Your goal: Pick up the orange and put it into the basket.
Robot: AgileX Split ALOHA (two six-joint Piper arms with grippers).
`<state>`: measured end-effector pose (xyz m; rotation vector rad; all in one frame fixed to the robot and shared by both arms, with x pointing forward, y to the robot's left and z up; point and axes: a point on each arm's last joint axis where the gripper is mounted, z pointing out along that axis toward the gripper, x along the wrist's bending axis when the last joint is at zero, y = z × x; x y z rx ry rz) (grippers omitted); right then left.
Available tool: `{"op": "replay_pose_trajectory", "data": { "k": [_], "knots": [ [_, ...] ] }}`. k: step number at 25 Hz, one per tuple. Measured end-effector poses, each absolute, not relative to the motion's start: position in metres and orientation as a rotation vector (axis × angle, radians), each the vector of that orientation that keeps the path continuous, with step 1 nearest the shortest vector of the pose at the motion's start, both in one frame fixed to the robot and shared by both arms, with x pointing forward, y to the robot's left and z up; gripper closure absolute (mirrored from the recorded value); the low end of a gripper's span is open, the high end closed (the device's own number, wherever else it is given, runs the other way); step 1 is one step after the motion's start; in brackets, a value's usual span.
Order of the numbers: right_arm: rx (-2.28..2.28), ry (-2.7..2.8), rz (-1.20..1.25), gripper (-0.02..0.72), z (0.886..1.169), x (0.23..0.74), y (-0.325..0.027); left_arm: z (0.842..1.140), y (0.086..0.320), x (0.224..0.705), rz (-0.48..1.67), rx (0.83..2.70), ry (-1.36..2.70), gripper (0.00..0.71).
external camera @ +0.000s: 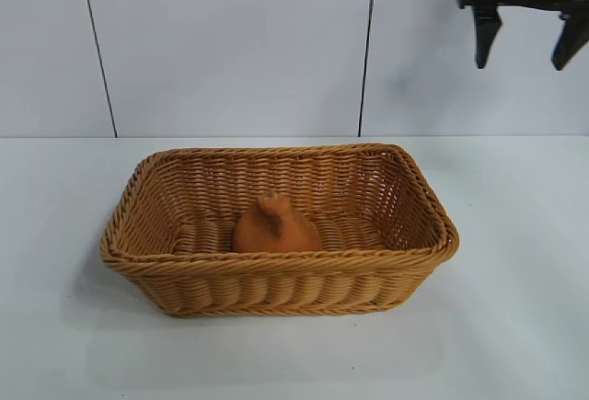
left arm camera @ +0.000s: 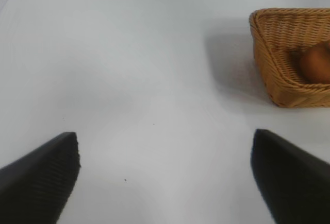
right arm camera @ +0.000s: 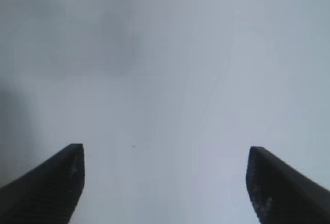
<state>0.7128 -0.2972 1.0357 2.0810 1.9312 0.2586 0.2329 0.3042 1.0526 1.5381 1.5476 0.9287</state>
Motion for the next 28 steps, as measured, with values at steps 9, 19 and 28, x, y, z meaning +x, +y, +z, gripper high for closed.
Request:
{"op": "replay_pose_trajectory", "data": {
  "k": [9, 19, 28],
  "knots": [
    [2.207, 2.004, 0.194, 0.115, 1.019, 0.680, -0.312, 1.053, 0.304, 0.233, 0.929, 1.538, 1.548, 0.066],
    [2.178, 2.104, 0.139, 0.115, 1.055, 0.564, -0.301, 1.053, 0.304, 0.233, 0.929, 1.538, 1.548, 0.066],
    [2.119, 2.088, 0.210, 0.115, 1.060, 0.414, -0.300, 1.053, 0.304, 0.233, 0.929, 1.538, 1.548, 0.066]
  ]
}}
